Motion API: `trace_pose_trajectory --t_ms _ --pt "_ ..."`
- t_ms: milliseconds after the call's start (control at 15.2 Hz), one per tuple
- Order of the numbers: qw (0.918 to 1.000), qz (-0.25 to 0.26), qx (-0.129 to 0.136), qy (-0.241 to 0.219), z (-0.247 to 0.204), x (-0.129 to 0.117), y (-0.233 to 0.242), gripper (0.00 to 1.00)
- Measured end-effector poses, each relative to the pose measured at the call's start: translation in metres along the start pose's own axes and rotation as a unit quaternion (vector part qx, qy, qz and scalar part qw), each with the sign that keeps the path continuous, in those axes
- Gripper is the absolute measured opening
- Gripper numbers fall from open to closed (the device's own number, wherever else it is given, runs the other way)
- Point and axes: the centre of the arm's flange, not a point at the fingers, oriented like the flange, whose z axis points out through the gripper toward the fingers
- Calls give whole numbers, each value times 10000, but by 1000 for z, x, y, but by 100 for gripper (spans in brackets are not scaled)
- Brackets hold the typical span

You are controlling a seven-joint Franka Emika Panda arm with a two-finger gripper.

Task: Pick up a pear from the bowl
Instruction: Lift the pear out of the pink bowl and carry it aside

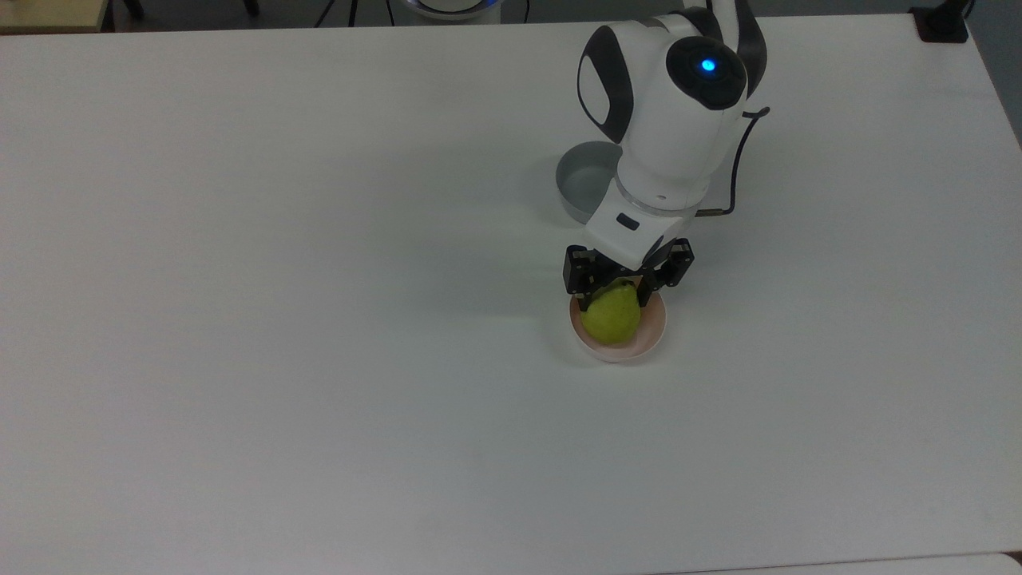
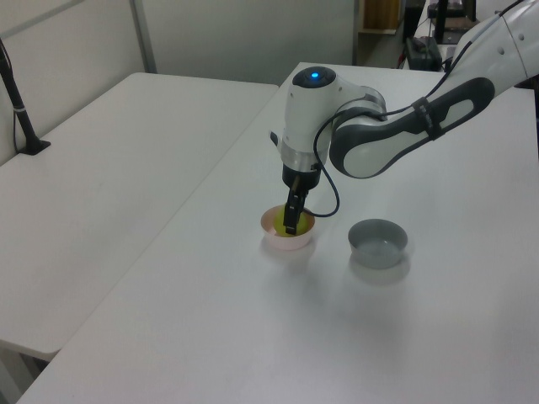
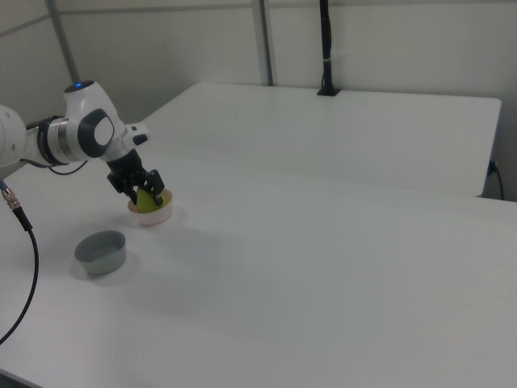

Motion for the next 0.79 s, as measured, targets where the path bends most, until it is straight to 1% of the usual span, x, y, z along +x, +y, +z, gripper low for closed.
trace_pose_trajectory --t_ms 131,263,394,591,788 --pt "9997 64 61 216 -26 8 4 74" --pt "9985 174 165 483 -66 15 17 74" --pt "9975 320 251 576 -103 16 38 74" --pt "9970 524 344 452 -138 7 71 74" --pt "9978 510 414 127 -145 -7 106 74"
